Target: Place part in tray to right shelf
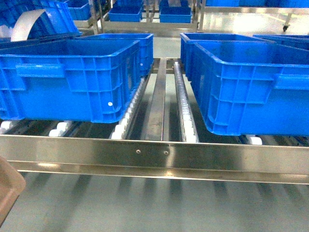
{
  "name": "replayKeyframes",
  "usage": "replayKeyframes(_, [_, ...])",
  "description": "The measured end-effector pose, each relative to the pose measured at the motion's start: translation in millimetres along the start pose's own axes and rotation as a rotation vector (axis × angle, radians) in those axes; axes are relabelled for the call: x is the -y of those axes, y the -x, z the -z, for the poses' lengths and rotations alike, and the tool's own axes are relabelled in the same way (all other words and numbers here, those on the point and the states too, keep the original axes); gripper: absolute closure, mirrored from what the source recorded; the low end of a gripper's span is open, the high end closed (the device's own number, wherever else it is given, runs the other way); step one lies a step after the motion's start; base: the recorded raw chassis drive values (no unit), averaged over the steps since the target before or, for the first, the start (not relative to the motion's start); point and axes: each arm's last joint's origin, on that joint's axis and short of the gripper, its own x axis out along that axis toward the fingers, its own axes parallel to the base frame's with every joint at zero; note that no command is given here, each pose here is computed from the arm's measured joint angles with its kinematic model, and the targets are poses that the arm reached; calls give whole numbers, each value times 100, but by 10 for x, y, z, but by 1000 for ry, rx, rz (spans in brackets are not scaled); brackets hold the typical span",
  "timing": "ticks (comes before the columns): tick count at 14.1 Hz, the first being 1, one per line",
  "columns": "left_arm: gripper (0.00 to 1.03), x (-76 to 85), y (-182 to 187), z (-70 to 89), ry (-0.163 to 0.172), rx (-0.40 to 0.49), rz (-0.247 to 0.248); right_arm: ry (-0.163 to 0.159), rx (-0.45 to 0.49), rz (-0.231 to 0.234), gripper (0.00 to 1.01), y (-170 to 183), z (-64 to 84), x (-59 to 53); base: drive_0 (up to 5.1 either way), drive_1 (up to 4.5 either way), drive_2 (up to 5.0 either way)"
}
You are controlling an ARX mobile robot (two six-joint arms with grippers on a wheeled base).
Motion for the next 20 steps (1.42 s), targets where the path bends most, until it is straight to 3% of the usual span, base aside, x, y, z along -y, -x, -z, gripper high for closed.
replayKeyframes(4, [89, -4, 223, 199, 0, 28, -1, 0, 20, 0, 99, 135, 87, -1, 0, 0, 0])
replayKeyframes(9, [89, -4, 328, 205, -2, 30, 1, -1, 11, 0, 99, 252, 120, -1, 0, 0, 0])
replayKeyframes(11, [89, -5, 419, 275, -2, -21, 1, -1, 10, 1, 99, 252, 120, -1, 0, 0, 0])
replayKeyframes(13, [89, -4, 433, 214, -4, 40, 1, -1, 12, 0, 99, 252, 118, -1, 0, 0, 0])
replayKeyframes(18, [89, -4, 431, 242, -3, 16, 1, -1, 11, 0, 99, 252, 120, -1, 0, 0, 0])
replayKeyframes(19, [89, -4, 431, 241, -3, 17, 1, 0, 11, 0, 97, 252, 119, -1, 0, 0, 0])
replayKeyframes(20, [89, -4, 431, 239, -3, 18, 1, -1, 11, 0, 85, 252, 119, -1, 0, 0, 0])
